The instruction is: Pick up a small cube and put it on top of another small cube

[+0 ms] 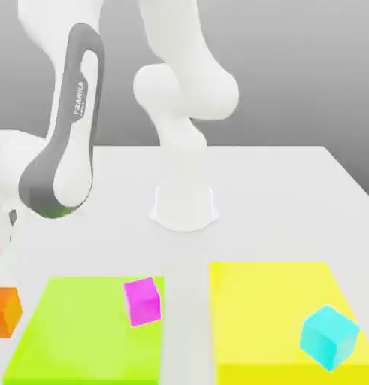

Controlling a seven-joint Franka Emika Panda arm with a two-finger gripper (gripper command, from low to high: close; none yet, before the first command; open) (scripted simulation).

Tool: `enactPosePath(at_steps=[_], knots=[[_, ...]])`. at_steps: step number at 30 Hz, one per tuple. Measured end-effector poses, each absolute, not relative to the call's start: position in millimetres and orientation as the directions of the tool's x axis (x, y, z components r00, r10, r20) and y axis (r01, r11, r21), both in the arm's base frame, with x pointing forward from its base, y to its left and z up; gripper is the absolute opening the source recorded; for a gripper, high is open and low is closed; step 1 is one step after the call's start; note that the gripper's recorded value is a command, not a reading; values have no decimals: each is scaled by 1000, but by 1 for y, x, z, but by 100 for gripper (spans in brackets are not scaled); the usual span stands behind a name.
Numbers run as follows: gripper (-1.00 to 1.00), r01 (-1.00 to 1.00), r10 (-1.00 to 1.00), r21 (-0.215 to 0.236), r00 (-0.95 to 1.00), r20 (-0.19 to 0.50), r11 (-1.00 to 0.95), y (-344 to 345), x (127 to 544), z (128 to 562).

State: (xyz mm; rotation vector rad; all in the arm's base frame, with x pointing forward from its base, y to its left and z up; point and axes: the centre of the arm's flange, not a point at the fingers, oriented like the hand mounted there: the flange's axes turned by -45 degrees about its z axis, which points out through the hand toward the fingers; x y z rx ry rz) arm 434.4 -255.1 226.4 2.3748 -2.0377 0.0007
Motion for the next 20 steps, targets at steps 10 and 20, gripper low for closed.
enactPosePath(at_steps=[10,20], knots=[[-100,-802,-802,9,597,5,-597,-104,414,295],[100,-724,-724,-1,690,1,-690,-71,399,245]])
